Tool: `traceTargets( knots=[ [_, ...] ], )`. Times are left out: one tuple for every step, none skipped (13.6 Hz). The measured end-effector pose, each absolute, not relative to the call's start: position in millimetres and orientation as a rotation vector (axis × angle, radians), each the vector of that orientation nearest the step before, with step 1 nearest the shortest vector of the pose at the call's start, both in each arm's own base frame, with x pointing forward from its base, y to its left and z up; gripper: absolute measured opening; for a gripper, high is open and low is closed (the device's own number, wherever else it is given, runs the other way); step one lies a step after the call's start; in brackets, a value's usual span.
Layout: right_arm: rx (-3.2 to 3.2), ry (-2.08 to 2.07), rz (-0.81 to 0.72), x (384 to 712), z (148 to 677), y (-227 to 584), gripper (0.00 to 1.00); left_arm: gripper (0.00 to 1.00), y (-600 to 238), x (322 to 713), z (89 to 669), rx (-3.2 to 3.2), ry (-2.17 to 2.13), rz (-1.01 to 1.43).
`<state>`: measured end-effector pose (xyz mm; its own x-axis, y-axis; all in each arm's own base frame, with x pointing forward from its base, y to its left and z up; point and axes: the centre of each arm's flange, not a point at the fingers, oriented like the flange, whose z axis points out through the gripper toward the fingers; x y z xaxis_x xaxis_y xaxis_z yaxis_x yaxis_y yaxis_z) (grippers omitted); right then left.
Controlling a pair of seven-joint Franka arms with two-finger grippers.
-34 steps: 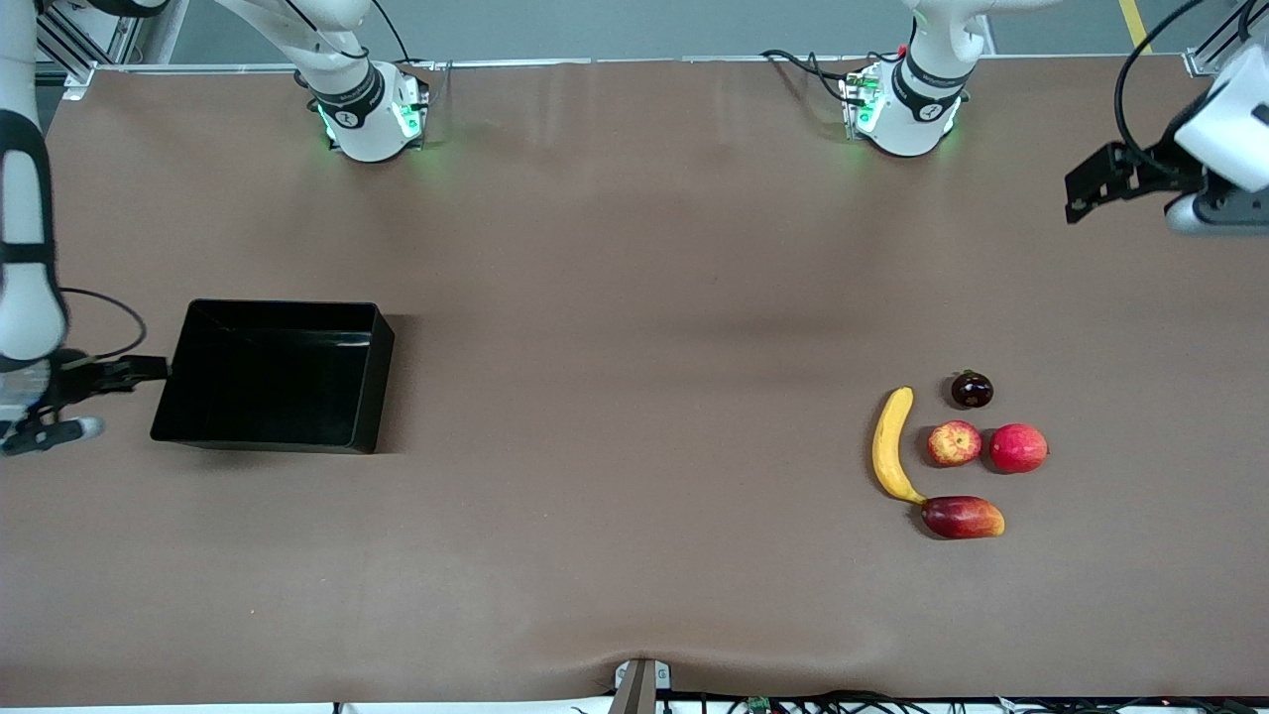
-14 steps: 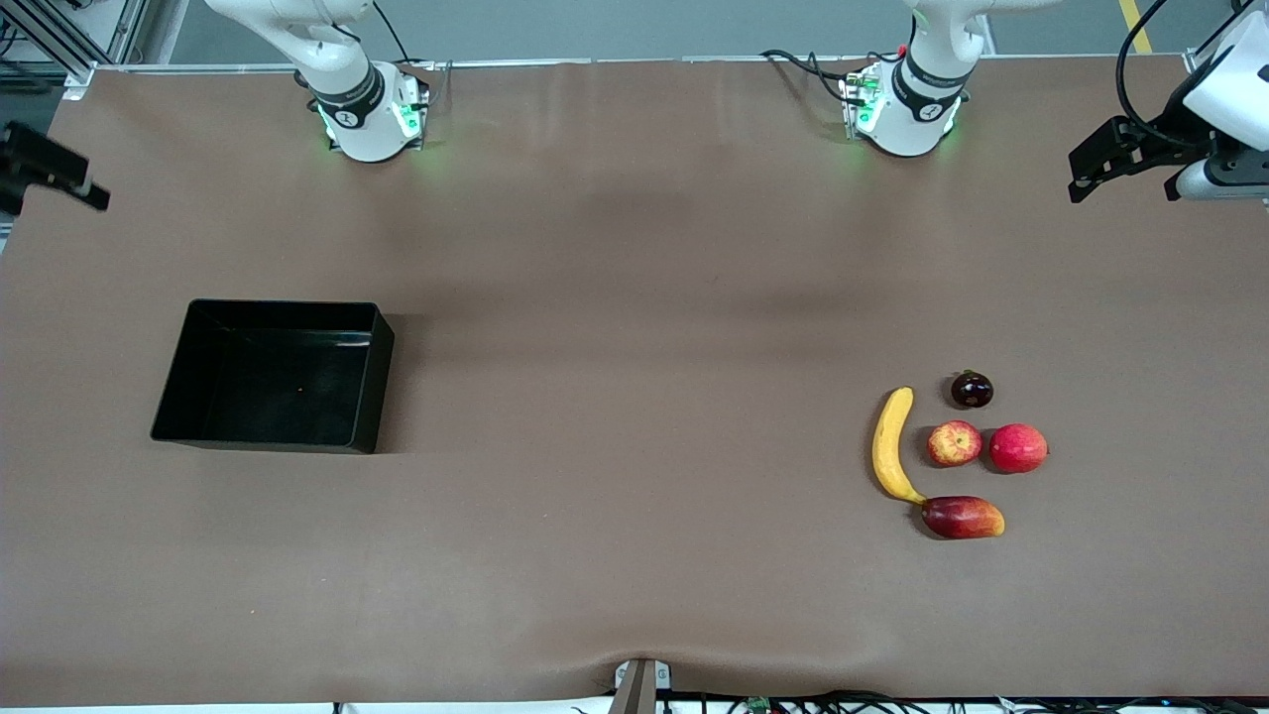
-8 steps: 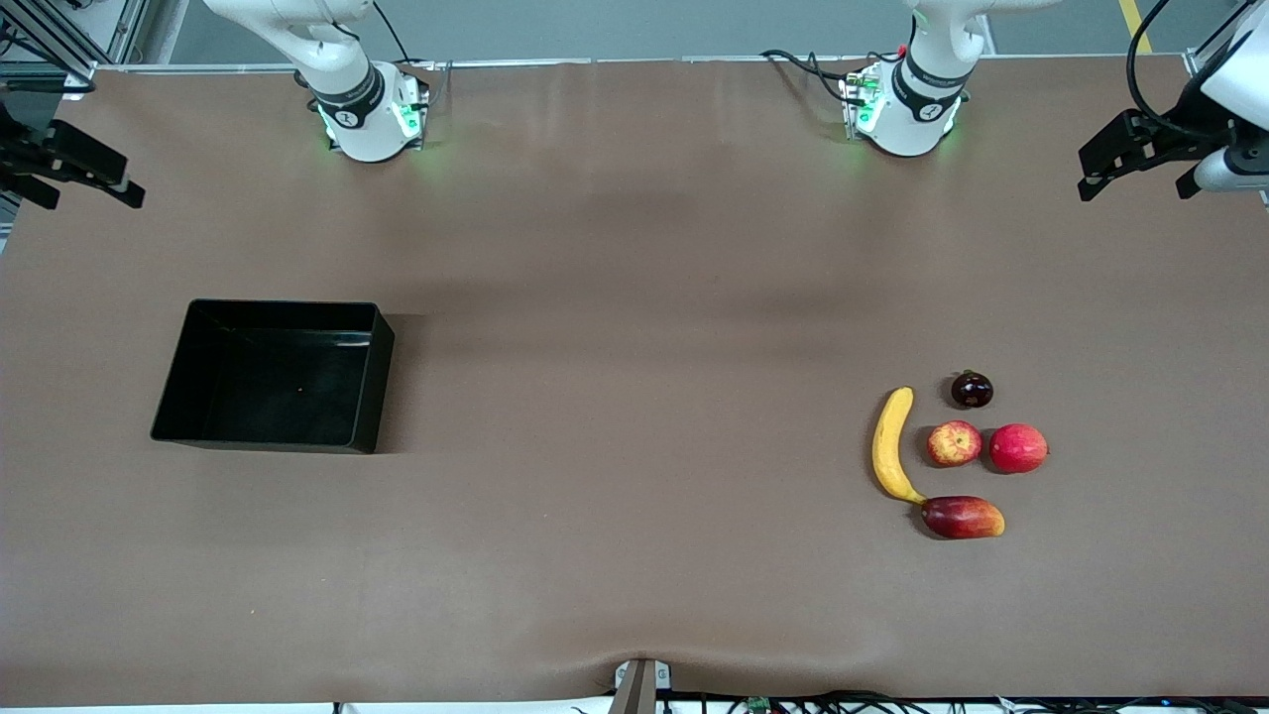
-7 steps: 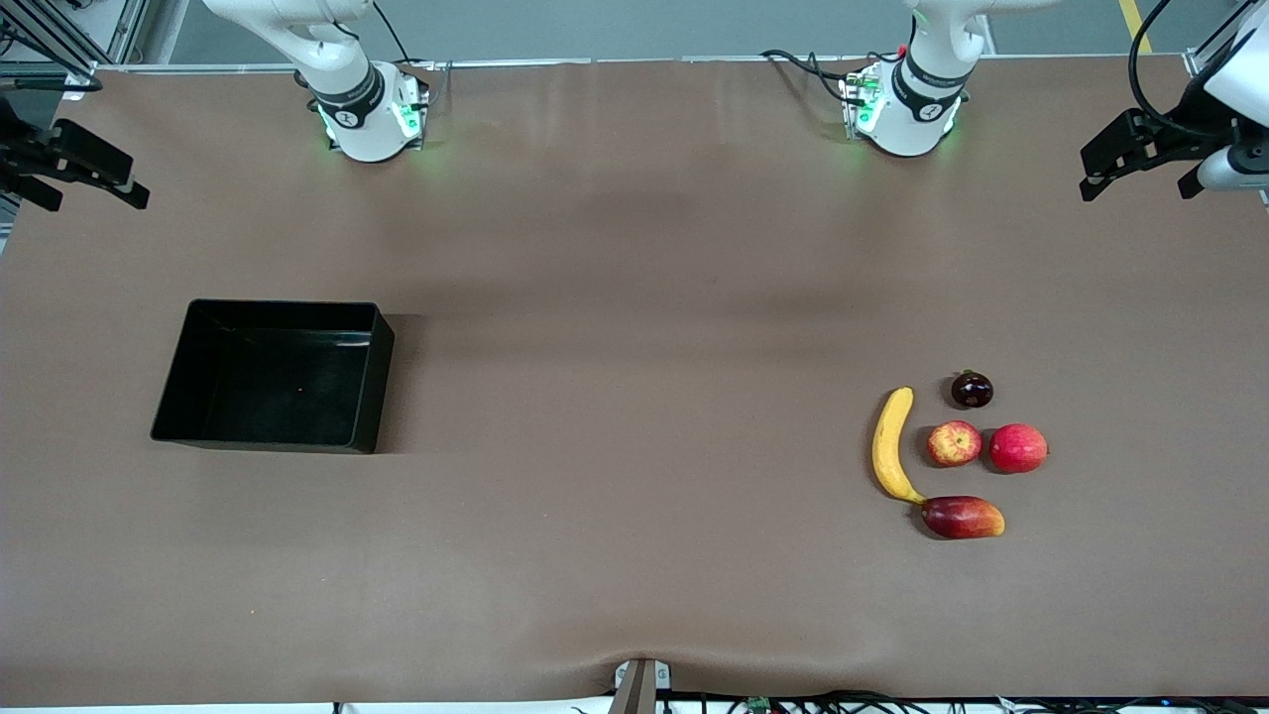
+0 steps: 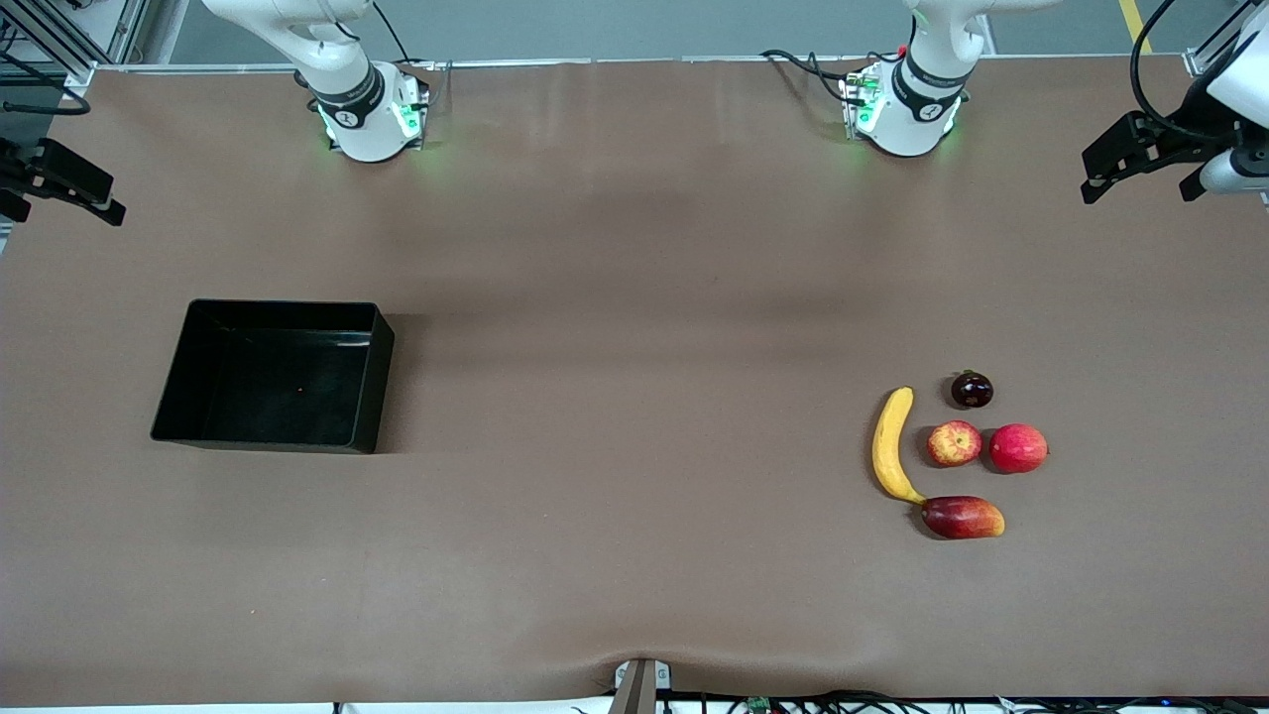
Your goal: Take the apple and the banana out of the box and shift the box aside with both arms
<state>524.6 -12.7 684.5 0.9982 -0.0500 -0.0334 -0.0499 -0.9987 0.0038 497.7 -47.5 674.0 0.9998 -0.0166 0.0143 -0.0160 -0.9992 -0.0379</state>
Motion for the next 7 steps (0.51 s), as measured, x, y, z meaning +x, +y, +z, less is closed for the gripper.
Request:
traceTargets(
  knots=[
    [3.137, -0.079, -0.052, 524.6, 684.6, -12.7, 1.0, 1.0, -47.5, 497.7, 674.0, -3.104, 0.025, -0.023],
    [3.137, -0.079, -0.052, 524.6, 684.8, -12.9, 1.0, 1.0, -47.5, 497.7, 674.0, -3.104, 0.026, -0.023],
    [3.137, -0.08, -0.05, 524.6, 685.1, -13.2, 1.0, 1.0, -47.5, 497.7, 674.0, -3.104, 0.026, -0.023],
    [3.137, -0.08, -0.049, 524.6, 685.3, -13.3, 1.0, 1.0, -47.6, 497.7, 673.9, -3.104, 0.027, -0.022],
    [3.137, -0.081, -0.048, 524.6, 685.4, -13.4, 1.0, 1.0, -47.6, 497.7, 673.9, -3.104, 0.027, -0.022],
    [3.137, -0.084, -0.048, 524.6, 685.5, -14.3, 1.0, 1.0, -47.5, 497.7, 673.9, -3.104, 0.027, -0.022],
    [3.137, -0.09, -0.048, 524.6, 685.4, -16.4, 1.0, 1.0, -47.5, 497.7, 673.8, -3.104, 0.027, -0.021]
  ],
)
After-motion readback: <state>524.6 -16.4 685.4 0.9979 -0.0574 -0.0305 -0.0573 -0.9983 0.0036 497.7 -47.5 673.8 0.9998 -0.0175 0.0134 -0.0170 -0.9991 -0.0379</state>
